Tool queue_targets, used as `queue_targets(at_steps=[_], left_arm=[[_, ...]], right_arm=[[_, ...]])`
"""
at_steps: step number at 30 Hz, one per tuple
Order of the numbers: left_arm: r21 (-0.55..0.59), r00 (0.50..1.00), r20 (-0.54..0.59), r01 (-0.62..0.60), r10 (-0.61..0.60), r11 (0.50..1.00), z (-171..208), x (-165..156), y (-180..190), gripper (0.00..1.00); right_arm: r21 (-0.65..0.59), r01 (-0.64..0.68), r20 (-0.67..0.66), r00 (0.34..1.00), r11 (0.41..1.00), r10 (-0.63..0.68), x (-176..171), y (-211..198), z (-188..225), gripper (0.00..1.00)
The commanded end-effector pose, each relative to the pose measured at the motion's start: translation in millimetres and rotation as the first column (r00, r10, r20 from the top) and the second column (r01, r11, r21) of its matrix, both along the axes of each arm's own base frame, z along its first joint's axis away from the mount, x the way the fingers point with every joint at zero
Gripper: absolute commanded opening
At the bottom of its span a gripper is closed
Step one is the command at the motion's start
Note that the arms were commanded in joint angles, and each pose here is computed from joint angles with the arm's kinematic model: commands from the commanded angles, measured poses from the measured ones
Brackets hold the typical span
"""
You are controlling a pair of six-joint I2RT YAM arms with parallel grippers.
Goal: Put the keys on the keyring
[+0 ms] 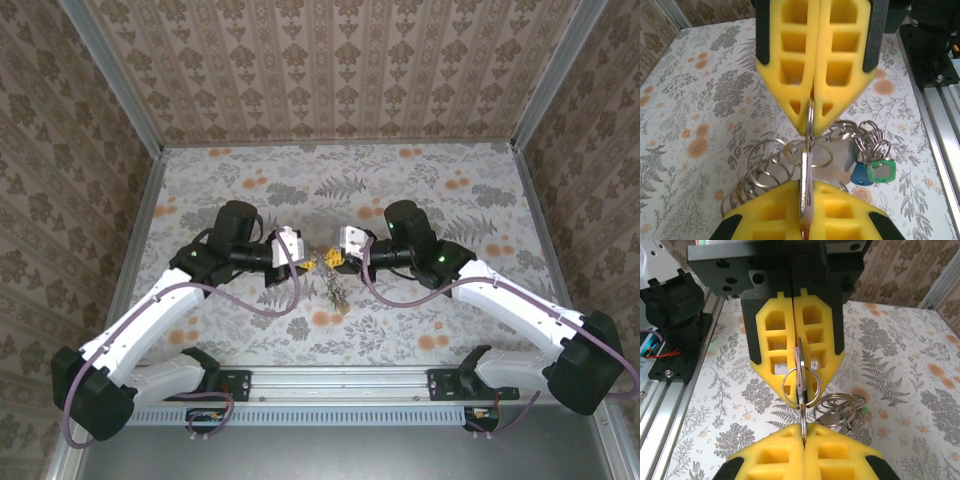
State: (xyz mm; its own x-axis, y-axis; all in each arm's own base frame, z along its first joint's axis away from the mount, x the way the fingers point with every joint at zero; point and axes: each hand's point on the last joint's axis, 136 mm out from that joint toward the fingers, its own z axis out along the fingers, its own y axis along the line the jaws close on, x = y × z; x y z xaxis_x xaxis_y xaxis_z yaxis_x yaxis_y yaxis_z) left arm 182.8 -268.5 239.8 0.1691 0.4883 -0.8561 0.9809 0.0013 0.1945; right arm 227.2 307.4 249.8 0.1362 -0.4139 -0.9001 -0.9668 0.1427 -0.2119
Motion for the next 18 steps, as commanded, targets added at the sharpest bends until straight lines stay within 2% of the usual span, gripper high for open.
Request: queue_targets(at_steps=[1, 5, 11, 18], left_arm=[[0.028, 0.999, 0.043, 0.027, -0.028, 0.999, 11.9, -1.1, 0.1, 0.0], [0.067, 0.997, 0.068, 0.036, -0.04, 0.997, 15.3, 0.8, 0.7, 0.0], [0.193, 0.991, 0.105, 0.062, -0.083, 0.979, 4.4, 2.6, 2.9, 0.0], [0.235, 0.977, 0.159, 0.099, -0.139, 0.967, 9.4, 4.5, -1.7, 0.0]], right_arm=[[-0.053, 0.074, 0.002, 0.997, 0.996, -0.074, 13.7, -3.0, -3.3, 0.0], [-0.072, 0.093, 0.0, 0.996, 0.993, -0.093, 15.6, -1.4, -8.0, 0.0], [-0.079, 0.105, -0.026, 0.994, 0.991, -0.107, 15.1, 4.7, -7.1, 0.0], [-0.019, 0.095, -0.067, 0.993, 0.995, -0.096, 12.5, 12.4, -2.0, 0.0]])
